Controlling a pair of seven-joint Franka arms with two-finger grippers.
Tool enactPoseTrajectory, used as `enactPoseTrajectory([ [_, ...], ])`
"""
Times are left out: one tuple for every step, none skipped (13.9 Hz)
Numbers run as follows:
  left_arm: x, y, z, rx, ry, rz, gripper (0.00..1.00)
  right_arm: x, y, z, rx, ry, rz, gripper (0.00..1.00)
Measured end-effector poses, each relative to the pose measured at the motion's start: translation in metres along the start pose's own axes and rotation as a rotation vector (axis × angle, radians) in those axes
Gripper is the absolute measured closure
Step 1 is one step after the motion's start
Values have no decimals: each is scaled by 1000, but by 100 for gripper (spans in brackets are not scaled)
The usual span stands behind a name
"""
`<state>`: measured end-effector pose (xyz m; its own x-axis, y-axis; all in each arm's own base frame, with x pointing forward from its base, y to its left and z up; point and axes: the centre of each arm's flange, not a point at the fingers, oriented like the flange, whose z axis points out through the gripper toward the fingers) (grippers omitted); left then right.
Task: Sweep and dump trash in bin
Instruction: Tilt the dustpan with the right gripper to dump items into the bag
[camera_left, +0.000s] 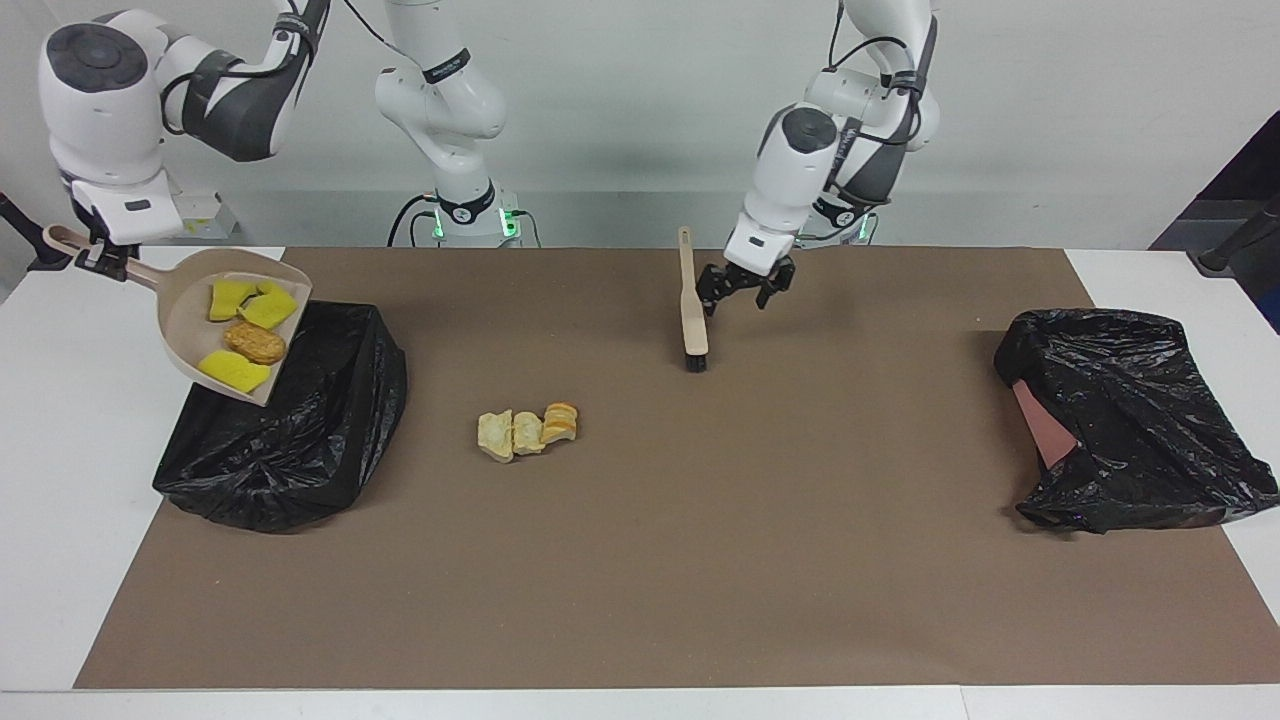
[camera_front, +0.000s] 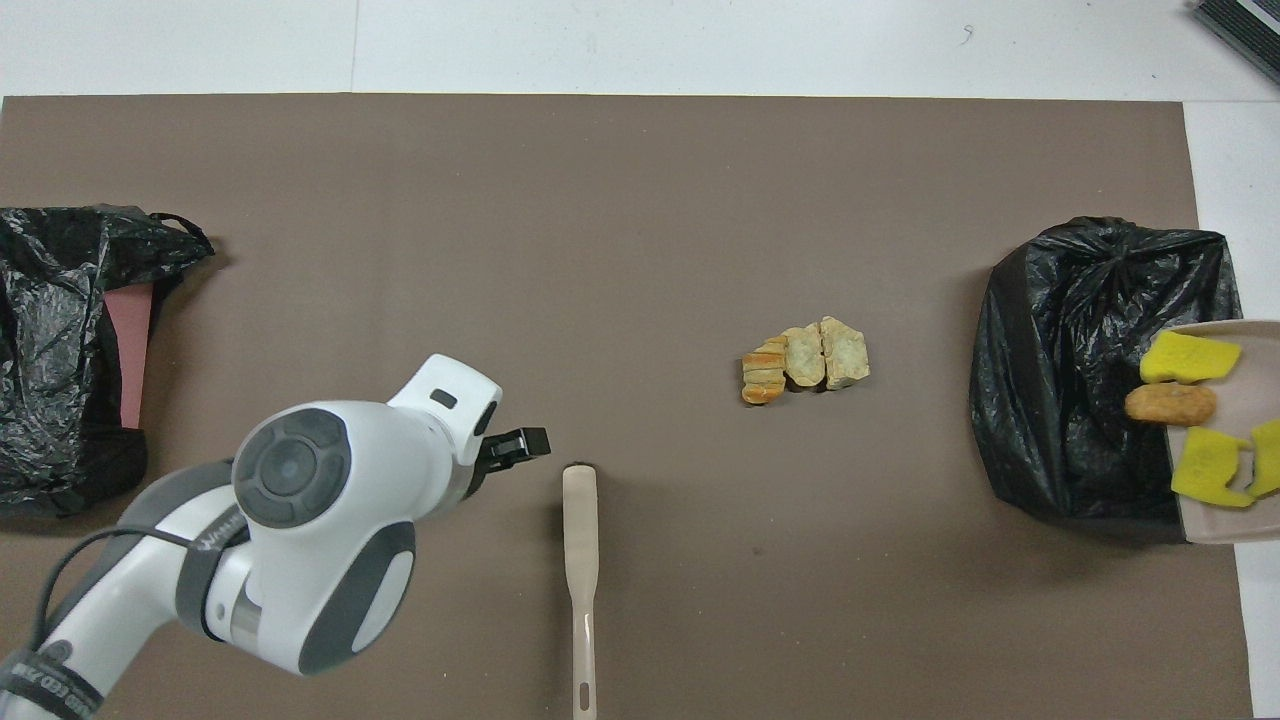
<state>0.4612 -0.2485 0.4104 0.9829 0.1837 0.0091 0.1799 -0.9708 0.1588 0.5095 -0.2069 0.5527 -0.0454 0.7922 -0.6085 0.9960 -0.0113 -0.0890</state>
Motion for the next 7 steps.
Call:
enactPoseTrajectory([
  [23, -12, -4, -4, 15, 23, 0, 4, 2, -4, -4, -23, -13, 69],
  [44, -24, -10, -9, 31, 49, 0, 6, 4, -6, -6, -45, -13, 69],
  [65, -38, -19, -12, 47, 79, 0, 6, 4, -7, -6, -61, -3, 69],
  [81, -51, -27, -11, 56, 112, 0, 6, 4, -7, -3, -73, 8, 69],
  [96, -65, -36, -7, 64, 152, 0, 6, 4, -8, 1, -94, 21, 69],
  [111, -81, -46, 1, 71, 194, 0, 8, 4, -11, 11, -120, 36, 69],
  [122, -95, -54, 8, 78, 233, 0, 10, 3, -13, 28, -138, 54, 69],
])
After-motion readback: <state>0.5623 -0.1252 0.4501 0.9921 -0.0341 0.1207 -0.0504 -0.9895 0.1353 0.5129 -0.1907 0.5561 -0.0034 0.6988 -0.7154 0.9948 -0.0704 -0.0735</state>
